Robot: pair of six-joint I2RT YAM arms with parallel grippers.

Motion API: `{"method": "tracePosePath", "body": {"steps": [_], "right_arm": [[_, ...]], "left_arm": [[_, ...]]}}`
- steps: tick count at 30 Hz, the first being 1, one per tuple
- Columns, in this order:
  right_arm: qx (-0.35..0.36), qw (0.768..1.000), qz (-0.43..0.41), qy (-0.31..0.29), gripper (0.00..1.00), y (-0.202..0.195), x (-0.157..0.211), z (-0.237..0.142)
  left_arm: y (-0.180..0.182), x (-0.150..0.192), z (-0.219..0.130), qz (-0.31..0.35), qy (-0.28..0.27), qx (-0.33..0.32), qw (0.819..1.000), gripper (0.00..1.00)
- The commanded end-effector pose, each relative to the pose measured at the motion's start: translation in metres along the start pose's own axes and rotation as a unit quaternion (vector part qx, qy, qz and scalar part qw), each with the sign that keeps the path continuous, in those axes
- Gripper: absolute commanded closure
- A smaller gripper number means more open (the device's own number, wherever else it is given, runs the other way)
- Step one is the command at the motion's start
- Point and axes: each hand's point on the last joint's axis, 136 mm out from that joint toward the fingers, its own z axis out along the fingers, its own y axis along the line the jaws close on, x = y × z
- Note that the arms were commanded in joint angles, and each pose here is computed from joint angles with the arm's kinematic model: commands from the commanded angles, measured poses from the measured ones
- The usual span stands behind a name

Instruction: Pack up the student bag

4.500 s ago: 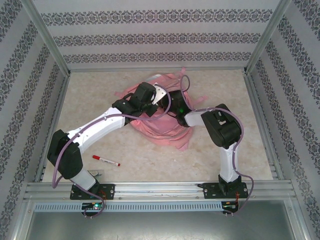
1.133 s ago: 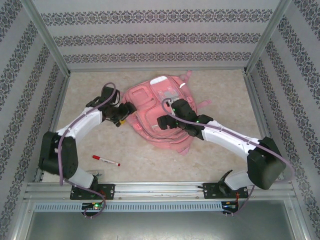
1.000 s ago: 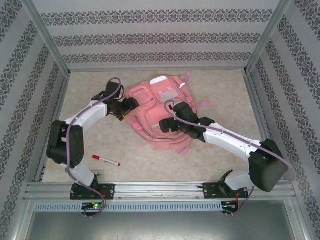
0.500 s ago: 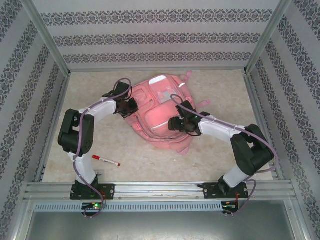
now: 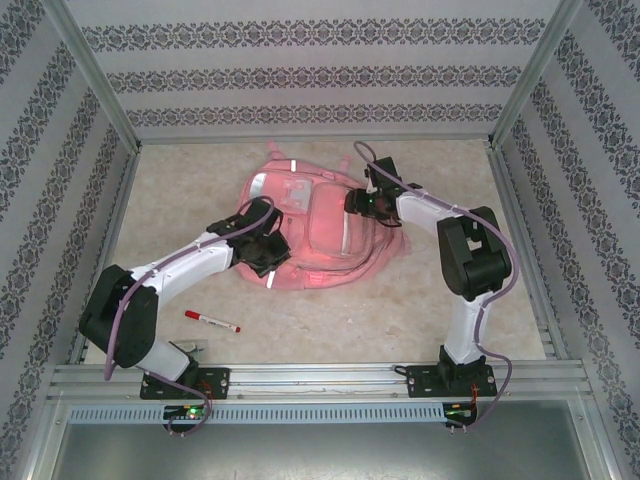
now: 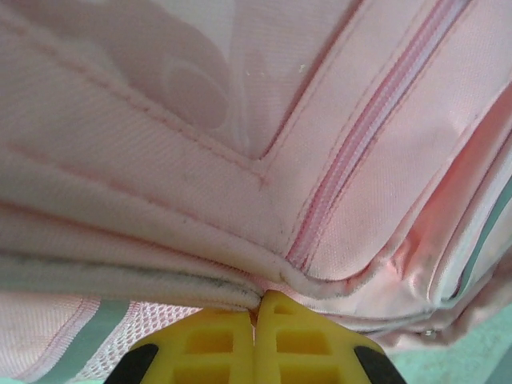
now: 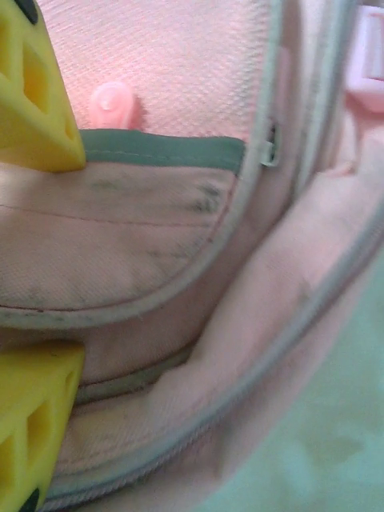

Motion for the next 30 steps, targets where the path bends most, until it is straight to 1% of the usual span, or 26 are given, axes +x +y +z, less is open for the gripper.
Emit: {"method": "tracePosePath", "body": {"steps": [1,3,5,7,9,12,15,17,21,23,26,30], "right_arm": [[-0.001,1.000,0.027,-0.014,0.34,0.005,-0.013,-0.015],[0.010,0.998,0.065,-0.021,0.31,0.003,-0.010,-0.040],[0.013,0.995,0.101,-0.018,0.30,0.001,0.006,-0.065],[0.002,0.994,0.112,-0.006,0.30,0.008,0.030,-0.088],[0.003,0.993,0.115,0.014,0.31,0.016,0.065,-0.110],[-0.031,0.992,0.113,0.054,0.37,0.047,0.121,-0.129],[-0.080,0.985,0.131,0.081,0.43,0.082,0.161,-0.131],[-0.098,0.983,0.136,0.075,0.46,0.099,0.176,-0.123],[-0.163,0.972,0.157,0.070,0.54,0.139,0.188,-0.102],[-0.188,0.967,0.155,0.069,0.54,0.157,0.186,-0.096],[-0.167,0.974,0.131,0.077,0.52,0.167,0.190,-0.087],[-0.102,0.986,0.113,0.063,0.53,0.156,0.203,-0.075]], "left_arm": [[-0.008,0.015,-0.003,-0.075,0.015,0.026,0.997,1.00],[-0.007,0.008,-0.005,-0.086,-0.003,0.026,0.996,1.00],[-0.011,0.004,-0.009,-0.097,-0.015,0.032,0.995,1.00],[-0.016,0.002,-0.014,-0.109,-0.021,0.043,0.993,1.00],[-0.022,0.001,-0.017,-0.122,-0.022,0.053,0.991,1.00],[-0.034,0.003,-0.021,-0.130,-0.012,0.069,0.989,1.00],[-0.042,0.002,-0.023,-0.132,-0.011,0.075,0.988,1.00],[-0.044,0.001,-0.023,-0.136,-0.013,0.077,0.988,1.00],[-0.052,0.005,-0.020,-0.150,0.000,0.093,0.984,1.00],[-0.053,0.006,-0.020,-0.152,0.002,0.094,0.984,1.00],[-0.049,0.008,-0.019,-0.156,0.001,0.091,0.984,1.00],[-0.049,0.008,-0.019,-0.167,-0.001,0.098,0.981,1.00]]}}
